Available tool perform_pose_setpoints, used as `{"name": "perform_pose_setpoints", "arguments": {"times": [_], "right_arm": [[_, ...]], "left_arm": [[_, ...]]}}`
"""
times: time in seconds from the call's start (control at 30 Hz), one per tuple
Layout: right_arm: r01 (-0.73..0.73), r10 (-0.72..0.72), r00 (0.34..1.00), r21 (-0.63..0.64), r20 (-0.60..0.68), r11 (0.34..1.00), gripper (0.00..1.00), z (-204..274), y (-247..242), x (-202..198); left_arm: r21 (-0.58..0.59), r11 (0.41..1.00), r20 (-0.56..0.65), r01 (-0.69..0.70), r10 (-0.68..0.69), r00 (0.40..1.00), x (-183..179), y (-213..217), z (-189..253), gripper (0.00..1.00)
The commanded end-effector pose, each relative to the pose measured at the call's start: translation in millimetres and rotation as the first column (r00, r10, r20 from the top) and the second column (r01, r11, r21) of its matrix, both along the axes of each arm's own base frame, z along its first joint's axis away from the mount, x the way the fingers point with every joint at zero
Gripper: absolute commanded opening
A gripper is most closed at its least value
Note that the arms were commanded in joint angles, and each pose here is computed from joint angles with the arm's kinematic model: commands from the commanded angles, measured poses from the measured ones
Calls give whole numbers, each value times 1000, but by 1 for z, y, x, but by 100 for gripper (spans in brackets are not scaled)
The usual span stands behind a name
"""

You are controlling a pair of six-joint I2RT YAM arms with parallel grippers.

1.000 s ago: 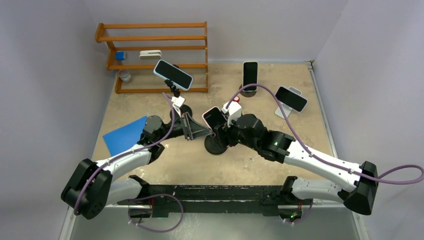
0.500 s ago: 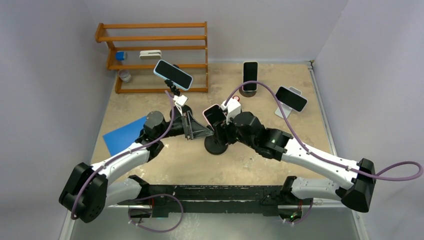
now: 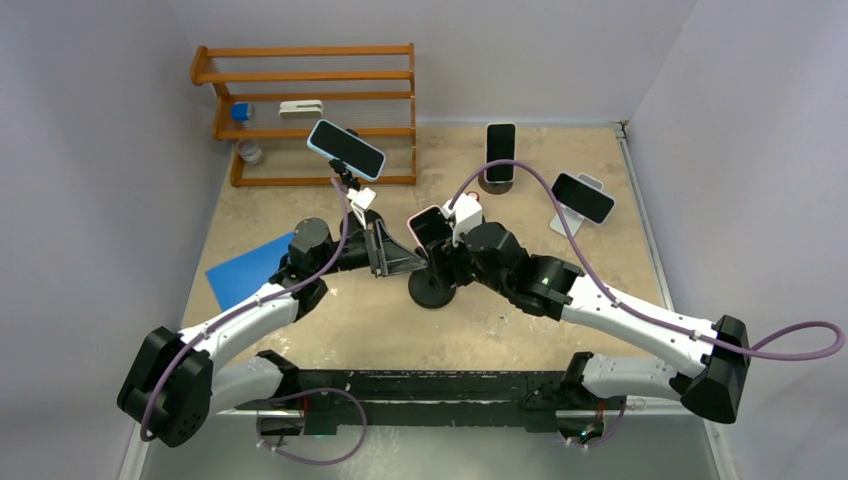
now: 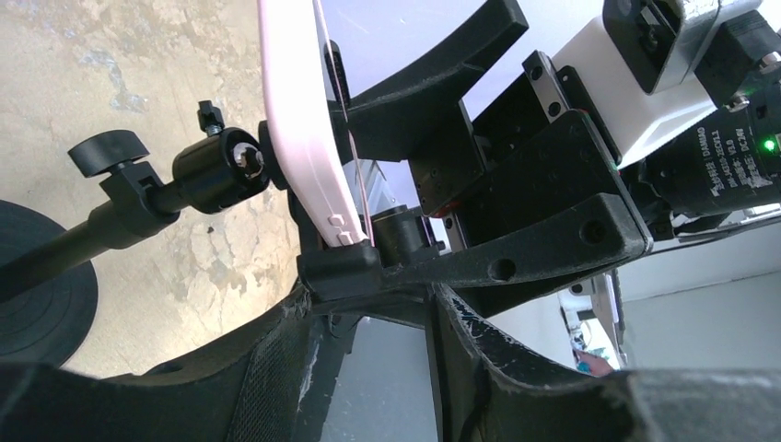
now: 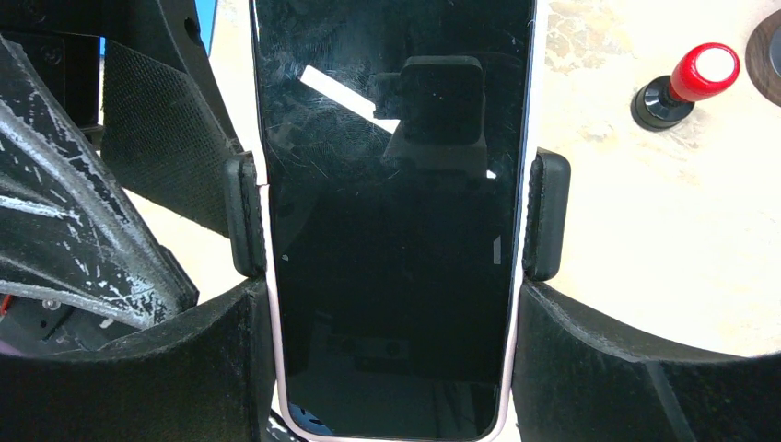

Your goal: Remove the phone from the phone stand

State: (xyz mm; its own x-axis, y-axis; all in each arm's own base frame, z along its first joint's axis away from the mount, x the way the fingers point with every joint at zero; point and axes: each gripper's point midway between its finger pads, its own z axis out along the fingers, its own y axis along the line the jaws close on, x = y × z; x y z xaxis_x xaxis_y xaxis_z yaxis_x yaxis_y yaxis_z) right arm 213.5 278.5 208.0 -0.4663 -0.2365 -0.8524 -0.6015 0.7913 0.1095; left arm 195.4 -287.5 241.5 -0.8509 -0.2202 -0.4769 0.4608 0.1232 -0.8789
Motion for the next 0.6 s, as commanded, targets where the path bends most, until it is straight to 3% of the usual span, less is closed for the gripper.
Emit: {"name": "perform_pose_setpoints", "arguments": {"times": [0.0,0.27,0.57], "right_arm": [[4,-8,999,82,50,997,0,30,11,3],[-10,6,999,86,50,996,0,30,16,2],[2,-7,999,87,53,996,0,32,17,4]], "left_arm": [[-31,996,34,-83,84,996,16,-2,18,45],[-26,989,33,-143,144,989,25,2,21,47],[-37,997,46,-75,77,996,18,-3,21,46]]}}
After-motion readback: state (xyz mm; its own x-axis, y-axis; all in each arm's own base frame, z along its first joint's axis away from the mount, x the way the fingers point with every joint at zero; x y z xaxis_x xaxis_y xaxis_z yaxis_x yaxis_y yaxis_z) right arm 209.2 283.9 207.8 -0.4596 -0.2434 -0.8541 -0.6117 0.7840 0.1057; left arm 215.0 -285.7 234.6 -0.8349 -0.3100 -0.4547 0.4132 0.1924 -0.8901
